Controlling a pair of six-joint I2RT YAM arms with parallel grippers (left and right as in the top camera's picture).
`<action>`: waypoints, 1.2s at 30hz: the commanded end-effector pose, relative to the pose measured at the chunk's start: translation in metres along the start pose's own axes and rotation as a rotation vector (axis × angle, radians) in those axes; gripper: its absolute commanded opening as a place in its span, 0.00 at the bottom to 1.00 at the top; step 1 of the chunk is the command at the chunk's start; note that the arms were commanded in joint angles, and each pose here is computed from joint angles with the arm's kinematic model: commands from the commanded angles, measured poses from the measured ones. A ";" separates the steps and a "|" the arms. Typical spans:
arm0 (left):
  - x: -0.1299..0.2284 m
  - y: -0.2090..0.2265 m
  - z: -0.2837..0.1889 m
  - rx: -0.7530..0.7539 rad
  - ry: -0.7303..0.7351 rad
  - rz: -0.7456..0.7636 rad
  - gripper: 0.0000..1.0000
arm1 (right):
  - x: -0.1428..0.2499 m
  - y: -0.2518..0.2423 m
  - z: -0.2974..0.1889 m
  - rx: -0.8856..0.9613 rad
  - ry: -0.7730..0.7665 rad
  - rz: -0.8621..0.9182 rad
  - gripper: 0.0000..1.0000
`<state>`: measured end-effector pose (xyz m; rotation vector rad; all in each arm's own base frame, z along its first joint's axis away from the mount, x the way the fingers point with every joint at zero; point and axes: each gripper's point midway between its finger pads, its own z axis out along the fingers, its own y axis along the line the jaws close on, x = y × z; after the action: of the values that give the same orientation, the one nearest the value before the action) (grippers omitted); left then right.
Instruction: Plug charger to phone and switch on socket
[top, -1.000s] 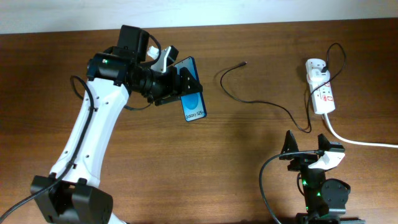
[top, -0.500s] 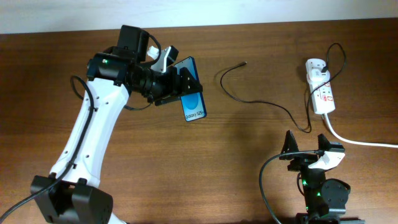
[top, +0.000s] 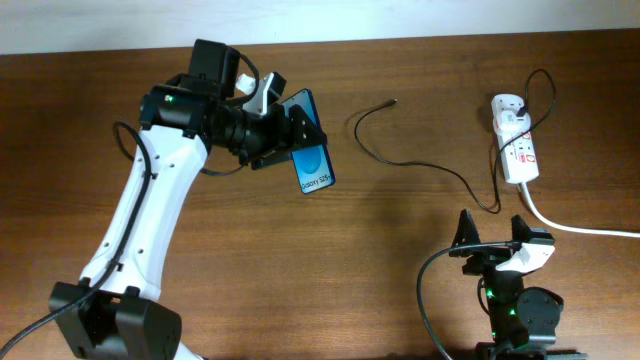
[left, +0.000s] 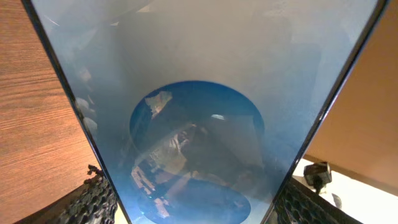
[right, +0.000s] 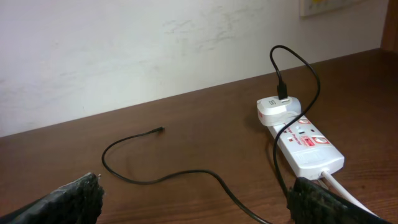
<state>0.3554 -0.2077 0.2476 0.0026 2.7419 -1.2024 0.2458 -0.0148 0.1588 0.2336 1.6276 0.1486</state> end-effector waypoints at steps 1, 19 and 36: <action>-0.011 0.008 -0.010 -0.005 -0.045 -0.131 0.53 | -0.002 -0.003 0.000 0.017 -0.014 0.009 0.98; -0.038 0.045 0.022 0.083 0.047 -0.530 0.55 | -0.072 0.169 0.041 -0.442 0.488 0.367 0.98; -0.015 0.009 0.039 0.155 0.155 -0.454 0.55 | 0.003 0.310 0.099 -0.635 0.356 0.219 0.63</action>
<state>0.3851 -0.2140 0.2102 -0.6711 2.8566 -1.5121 0.3645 0.2794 0.2196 -0.1050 1.8201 0.8881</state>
